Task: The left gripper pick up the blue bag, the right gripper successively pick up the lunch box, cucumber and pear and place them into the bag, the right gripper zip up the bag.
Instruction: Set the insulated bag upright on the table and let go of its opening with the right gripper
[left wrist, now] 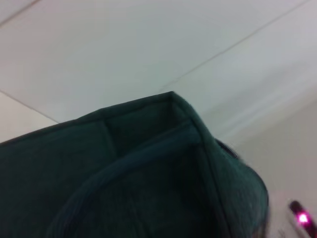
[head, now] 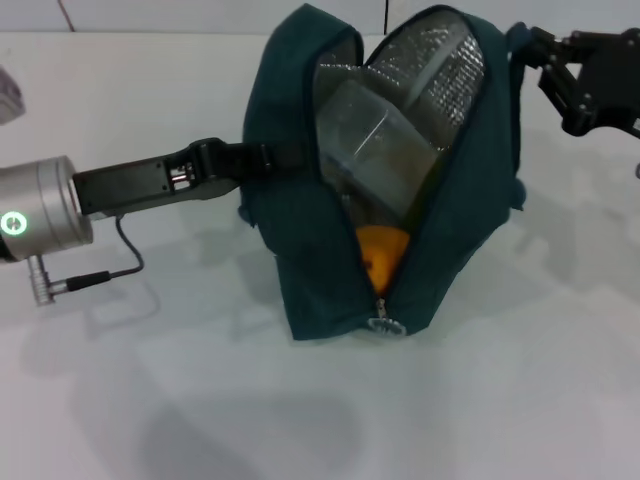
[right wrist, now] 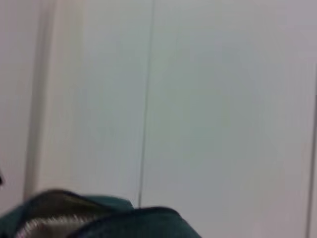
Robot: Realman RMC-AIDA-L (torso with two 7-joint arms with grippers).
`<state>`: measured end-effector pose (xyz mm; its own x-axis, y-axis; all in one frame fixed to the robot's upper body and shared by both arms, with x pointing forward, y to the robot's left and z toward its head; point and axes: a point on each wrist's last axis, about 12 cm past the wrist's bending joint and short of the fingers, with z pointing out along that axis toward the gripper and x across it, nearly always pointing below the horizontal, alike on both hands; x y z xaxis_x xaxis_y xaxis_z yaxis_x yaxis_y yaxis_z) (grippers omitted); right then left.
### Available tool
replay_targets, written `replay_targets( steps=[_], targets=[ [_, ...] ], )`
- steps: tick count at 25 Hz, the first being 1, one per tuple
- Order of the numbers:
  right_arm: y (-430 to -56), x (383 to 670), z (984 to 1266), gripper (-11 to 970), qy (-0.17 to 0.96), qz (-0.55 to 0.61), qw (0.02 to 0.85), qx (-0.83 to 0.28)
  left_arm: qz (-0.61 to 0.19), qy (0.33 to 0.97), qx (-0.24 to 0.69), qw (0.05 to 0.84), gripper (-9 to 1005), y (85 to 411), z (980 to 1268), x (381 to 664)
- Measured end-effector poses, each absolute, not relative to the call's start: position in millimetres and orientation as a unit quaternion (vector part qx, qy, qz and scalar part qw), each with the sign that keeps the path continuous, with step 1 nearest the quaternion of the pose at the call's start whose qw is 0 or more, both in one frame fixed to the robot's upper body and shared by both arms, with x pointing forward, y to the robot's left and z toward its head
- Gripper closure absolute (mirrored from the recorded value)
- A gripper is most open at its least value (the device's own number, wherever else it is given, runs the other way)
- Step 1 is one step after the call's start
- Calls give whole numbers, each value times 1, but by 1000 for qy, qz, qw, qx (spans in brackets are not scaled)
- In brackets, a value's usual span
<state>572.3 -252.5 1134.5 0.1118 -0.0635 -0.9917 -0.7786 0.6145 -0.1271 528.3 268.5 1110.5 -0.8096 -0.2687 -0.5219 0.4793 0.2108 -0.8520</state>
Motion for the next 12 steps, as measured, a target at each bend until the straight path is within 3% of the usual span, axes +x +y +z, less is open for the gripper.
replay_targets(
  steps=[12],
  targets=[
    [-273, 573, 1125, 931, 639, 246, 660, -310, -642, 680, 17, 354, 959, 298, 1112, 513]
  ],
)
